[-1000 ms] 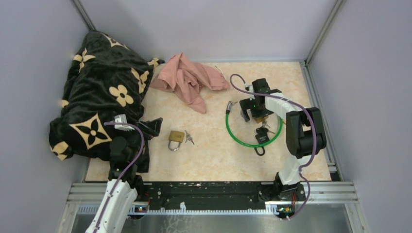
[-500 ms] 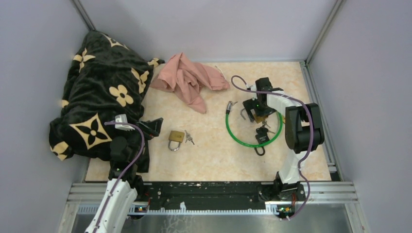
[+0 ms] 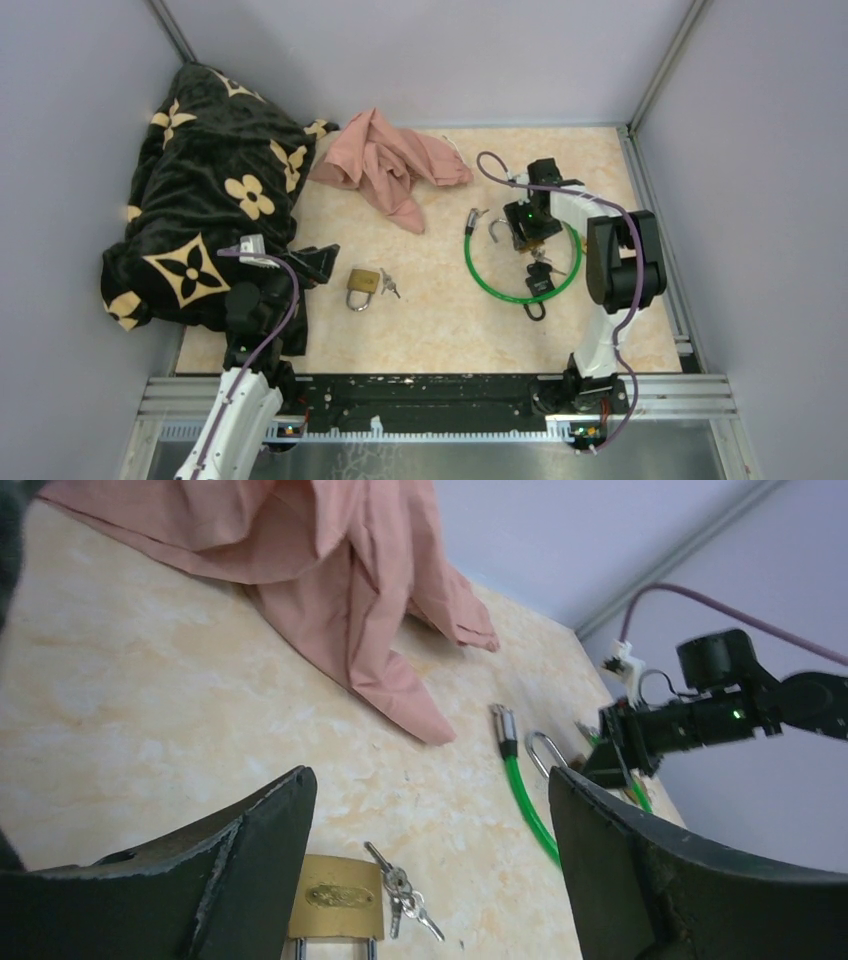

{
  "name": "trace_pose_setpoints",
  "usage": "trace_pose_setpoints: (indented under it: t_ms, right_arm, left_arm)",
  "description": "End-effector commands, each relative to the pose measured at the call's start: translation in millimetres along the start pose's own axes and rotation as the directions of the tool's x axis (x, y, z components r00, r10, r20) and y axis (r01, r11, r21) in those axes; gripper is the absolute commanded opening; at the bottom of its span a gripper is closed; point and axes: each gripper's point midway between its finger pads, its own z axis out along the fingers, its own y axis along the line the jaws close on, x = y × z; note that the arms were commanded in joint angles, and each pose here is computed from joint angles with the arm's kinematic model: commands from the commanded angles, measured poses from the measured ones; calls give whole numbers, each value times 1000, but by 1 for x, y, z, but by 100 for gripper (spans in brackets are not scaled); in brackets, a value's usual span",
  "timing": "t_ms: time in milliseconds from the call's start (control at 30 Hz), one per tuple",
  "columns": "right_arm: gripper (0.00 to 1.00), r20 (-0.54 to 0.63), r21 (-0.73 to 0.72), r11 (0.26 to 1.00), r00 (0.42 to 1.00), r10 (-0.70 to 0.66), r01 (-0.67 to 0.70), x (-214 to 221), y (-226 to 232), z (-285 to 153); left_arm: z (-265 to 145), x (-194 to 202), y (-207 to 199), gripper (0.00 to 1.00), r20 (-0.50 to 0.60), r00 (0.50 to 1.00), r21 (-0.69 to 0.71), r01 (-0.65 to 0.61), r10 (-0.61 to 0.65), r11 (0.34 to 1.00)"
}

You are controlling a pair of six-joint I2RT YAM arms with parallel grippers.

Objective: Lock with the key
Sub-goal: Pick up the lock from the center of the board.

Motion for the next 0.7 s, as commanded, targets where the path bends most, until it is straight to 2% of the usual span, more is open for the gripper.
trace_pose_setpoints:
  t_ms: [0,67,133,167,200,267,367,433,567,667]
  right_arm:
    - [7,-8,-79,997,1000,20,-20,15,19,3]
    - [0,31,-103,995,999,19,-16,11,29,-6]
    - [0,78,-161,987,997,21,-8,5,46,-14]
    - [0,92,-187,982,995,24,-6,4,54,-18]
    - [0,104,-213,977,994,29,-7,4,62,-21]
    - [0,125,-259,966,991,47,-13,4,75,-30]
    - [0,172,-309,951,983,70,-14,2,88,-49]
    - [0,222,-355,935,972,75,9,0,99,-63]
    - [0,303,-486,871,949,87,75,-3,132,-90]
    - [0,318,-525,843,946,67,117,1,149,-101]
  left_arm:
    - [-3,2,-43,87,-34,994,236,-89,100,968]
    - [-5,8,-68,82,-59,968,383,-203,243,901]
    - [-9,21,-90,81,-79,907,549,-308,414,777]
    - [-12,30,-97,80,-74,861,630,-351,503,693]
    - [-20,43,-104,80,-74,811,723,-358,581,591]
    - [-25,66,-105,79,-62,710,824,-361,702,438]
    - [-27,99,-103,74,-72,589,897,-314,805,310]
    - [-21,110,-108,70,-69,565,921,-280,822,271]
    - [7,123,-129,60,-31,578,935,-270,815,228]
    - [23,136,-142,60,117,535,936,-340,836,87]
